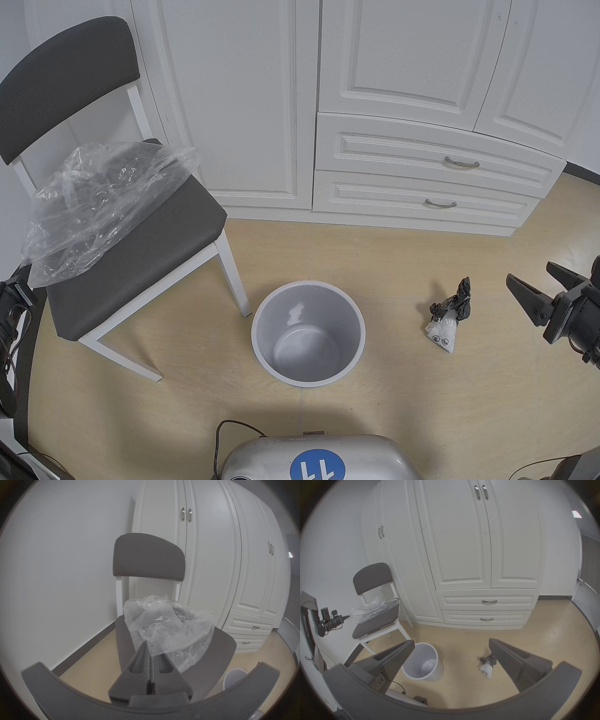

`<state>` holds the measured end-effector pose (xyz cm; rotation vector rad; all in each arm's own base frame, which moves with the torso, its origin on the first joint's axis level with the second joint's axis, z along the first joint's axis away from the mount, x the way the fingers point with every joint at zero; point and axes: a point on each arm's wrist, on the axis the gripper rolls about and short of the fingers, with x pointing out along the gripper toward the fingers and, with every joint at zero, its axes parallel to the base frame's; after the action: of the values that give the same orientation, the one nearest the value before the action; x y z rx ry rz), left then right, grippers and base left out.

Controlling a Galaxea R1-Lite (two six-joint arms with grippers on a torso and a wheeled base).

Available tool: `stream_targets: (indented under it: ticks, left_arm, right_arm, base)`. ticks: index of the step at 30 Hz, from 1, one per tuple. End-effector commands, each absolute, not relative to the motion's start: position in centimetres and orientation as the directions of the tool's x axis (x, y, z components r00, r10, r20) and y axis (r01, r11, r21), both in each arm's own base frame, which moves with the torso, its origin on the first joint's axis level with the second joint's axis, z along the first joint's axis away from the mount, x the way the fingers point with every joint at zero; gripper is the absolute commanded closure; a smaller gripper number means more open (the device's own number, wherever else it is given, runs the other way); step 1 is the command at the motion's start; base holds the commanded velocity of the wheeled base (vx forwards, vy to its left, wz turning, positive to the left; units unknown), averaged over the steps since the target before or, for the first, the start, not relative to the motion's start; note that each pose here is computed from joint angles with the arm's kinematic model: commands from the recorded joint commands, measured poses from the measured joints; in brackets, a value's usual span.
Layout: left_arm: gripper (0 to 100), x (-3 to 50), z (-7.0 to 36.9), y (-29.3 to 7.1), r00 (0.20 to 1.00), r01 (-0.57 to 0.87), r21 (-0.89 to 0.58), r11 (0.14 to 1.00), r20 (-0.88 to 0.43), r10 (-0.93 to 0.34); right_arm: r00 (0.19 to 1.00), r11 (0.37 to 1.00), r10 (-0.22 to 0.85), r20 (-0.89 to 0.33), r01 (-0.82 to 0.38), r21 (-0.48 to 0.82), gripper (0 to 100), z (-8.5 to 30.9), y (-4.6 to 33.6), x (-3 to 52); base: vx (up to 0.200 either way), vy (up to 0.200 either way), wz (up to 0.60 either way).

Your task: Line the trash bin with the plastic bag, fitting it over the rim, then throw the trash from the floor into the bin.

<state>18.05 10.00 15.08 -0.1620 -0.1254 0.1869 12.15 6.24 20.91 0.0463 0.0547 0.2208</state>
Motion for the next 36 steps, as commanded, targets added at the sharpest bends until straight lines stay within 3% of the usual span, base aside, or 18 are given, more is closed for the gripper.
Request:
stream_targets:
  ticks: [1,5,11,17,22,28,36]
  left_arm:
    - [100,17.5,15.8,9.0,0.976,-0.143,-0.155,0.978,0.144,0.166]
    - [100,16.5,17.1,8.1,0.968,-0.119,-0.136,0.984,0.204,0.145]
    - [100,15.4,18.5,4.9,0.965,0.017,-0.066,0.998,0.263,0.001]
    - [100,15.2,21.0,1.7,0.962,0.17,0.042,0.985,0.211,-0.175]
    - [100,12.6,24.7,-1.4,0.935,0.333,0.004,0.943,0.127,-0.331]
    - [100,8.1,26.8,-3.8,0.841,0.541,-0.06,0.839,0.015,-0.541]
    - [100,8.4,26.8,-4.4,0.823,0.567,-0.072,0.821,0.003,-0.568]
  right_arm:
    - [0.974,0.975,0.22,-0.047,-0.219,0.025,0,20.6,5.9,11.5]
    - [0.974,0.976,0.216,-0.066,-0.217,0.004,0,20.3,6.0,11.6]
    - [0.976,0.977,0.213,-0.037,-0.213,0.005,0,20.9,5.8,11.3]
    - [0.973,0.973,0.229,-0.034,-0.23,-0.032,0,23.3,6.1,11.5]
    - [0.952,0.953,0.296,-0.082,-0.3,-0.044,0,25.9,6.9,11.2]
    - [0.917,0.927,0.373,-0.145,-0.373,0.026,0,24.5,7.6,10.3]
    - [0.887,0.902,0.43,-0.169,-0.431,0.033,0,23.6,9.1,10.8]
  base:
    - [0.0,0.0,0.0]
    - [0.0,0.0,0.0]
    - [0.0,0.0,0.0]
    - [0.0,0.0,0.0]
    - [0.0,0.0,0.0]
    - [0.0,0.0,0.0]
    - [0.0,0.0,0.0]
